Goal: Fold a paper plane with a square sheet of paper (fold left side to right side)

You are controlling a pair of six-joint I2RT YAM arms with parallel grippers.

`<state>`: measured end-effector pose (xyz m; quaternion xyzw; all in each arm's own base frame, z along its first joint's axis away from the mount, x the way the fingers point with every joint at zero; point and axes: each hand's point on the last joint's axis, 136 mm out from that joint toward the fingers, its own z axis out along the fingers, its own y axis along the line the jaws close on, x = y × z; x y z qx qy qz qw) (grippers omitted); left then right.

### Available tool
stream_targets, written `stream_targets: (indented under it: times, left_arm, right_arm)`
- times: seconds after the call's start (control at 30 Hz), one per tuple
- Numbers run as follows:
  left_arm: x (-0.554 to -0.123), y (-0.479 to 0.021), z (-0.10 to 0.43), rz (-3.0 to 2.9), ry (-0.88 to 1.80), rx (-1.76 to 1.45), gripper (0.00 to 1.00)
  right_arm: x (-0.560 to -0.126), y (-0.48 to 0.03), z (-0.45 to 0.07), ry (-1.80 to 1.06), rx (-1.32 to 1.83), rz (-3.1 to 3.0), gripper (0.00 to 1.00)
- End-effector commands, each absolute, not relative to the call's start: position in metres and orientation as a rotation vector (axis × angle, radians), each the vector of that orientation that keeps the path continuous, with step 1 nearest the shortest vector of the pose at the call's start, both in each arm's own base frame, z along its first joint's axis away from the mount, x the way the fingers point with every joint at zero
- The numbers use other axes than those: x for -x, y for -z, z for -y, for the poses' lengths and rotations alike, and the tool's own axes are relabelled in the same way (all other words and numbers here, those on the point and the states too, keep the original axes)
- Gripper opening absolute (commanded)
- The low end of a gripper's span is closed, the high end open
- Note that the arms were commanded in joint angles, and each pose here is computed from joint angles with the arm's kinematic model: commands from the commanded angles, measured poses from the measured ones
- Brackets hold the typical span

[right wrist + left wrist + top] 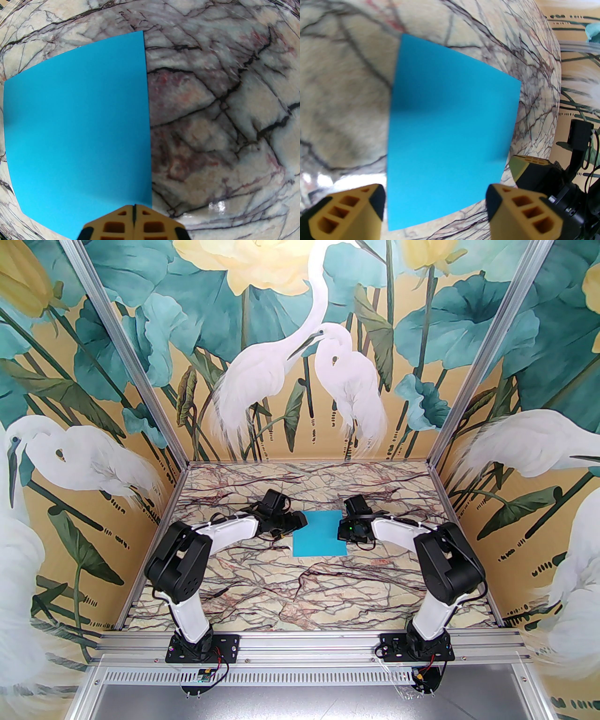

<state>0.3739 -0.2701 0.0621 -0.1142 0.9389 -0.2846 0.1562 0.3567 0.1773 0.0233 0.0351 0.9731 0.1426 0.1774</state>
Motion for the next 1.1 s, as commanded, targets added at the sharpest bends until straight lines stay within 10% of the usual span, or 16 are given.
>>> stream_targets:
  times: [0.0, 0.73, 1.07]
  left_arm:
    - [-0.373, -0.053, 0.274, -2.734, 0.791, 0.294, 0.72]
    - [-0.365, -0.018, 0.267, -2.871, 0.553, 0.295, 0.72]
    - [-0.37, -0.049, 0.314, -2.744, 0.972, 0.235, 0.72]
  right_arm:
    - [-0.367, -0.028, -0.176, -0.377, -0.092, -2.728, 0.0]
    - [-0.354, -0.005, -0.176, -0.387, -0.076, -2.776, 0.0]
    - [-0.347, -0.002, -0.178, -0.421, -0.089, -2.791, 0.0]
